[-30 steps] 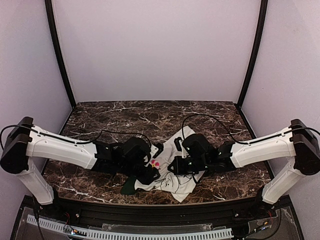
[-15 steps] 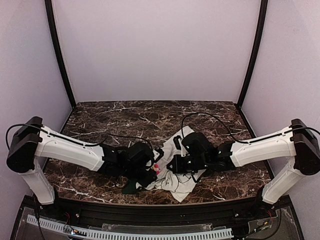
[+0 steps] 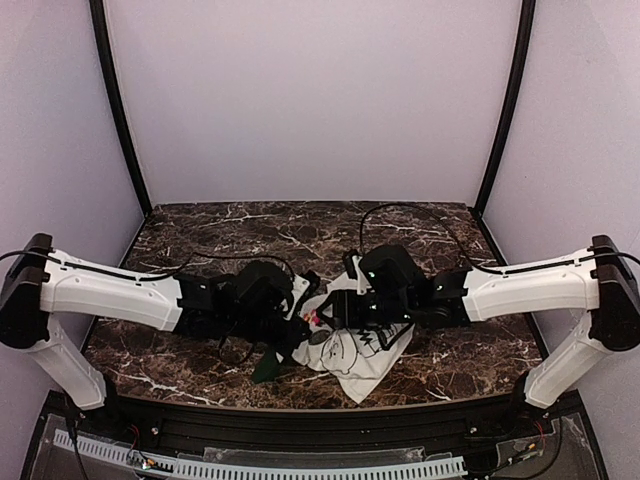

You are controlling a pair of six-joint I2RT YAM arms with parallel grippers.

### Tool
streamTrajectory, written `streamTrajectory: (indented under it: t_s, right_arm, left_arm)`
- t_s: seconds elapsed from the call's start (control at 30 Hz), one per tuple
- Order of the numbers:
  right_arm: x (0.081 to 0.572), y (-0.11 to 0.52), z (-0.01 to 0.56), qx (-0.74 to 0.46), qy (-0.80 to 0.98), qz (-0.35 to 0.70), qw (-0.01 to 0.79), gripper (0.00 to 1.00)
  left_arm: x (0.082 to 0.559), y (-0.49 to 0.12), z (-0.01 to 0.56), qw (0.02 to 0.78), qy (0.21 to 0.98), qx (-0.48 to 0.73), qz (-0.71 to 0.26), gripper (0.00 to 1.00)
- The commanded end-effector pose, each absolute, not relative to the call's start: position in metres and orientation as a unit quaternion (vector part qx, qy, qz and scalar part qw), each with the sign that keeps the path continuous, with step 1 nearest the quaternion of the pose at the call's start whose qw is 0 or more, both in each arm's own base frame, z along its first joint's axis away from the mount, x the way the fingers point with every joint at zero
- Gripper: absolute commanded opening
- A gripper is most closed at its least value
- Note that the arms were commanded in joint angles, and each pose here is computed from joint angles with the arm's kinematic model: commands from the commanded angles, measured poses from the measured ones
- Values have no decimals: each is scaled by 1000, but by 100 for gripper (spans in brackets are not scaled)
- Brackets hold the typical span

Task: Remove the brooch from the garment
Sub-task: Pick up the brooch from the crumpled clothing.

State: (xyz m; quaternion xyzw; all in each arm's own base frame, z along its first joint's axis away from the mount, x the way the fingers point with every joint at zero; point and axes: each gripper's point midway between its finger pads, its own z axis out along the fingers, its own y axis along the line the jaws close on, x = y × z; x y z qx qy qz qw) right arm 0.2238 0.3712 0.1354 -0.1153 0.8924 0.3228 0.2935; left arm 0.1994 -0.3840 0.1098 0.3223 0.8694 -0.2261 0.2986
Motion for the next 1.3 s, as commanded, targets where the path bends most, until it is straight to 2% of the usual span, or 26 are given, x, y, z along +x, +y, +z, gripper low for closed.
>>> streamTrajectory:
  t_s: [0.0,0.13,0.27,0.63,0.83,1.17,1.27]
  right_arm:
    - [221,349,152,-75,902,304,298,68]
    - [206,329,168,-26,899,331,286,72]
    - [187,326,173,-4,891,370,263,71]
    - [163,365,163,-51,887,395,234,50]
    - [166,356,143,-27,907,351,231,38]
    - [165,342,121,-15,924,310,223,29]
    - [165,339,115,-13,929,298,220,22]
  left_arm:
    - [188,-403,163,305,831,311,-345,1]
    - [182,-409,162,275,829,311,-375,1]
    - [177,-417,150,234,832,314,-392,1]
    - [175,-436,147,183,817,303,-455,1]
    - [174,-438,144,175,818,301,-458,1]
    - [173,-440,142,169,817,300,-463,1]
    - [173,-440,141,169,817,300,-463,1]
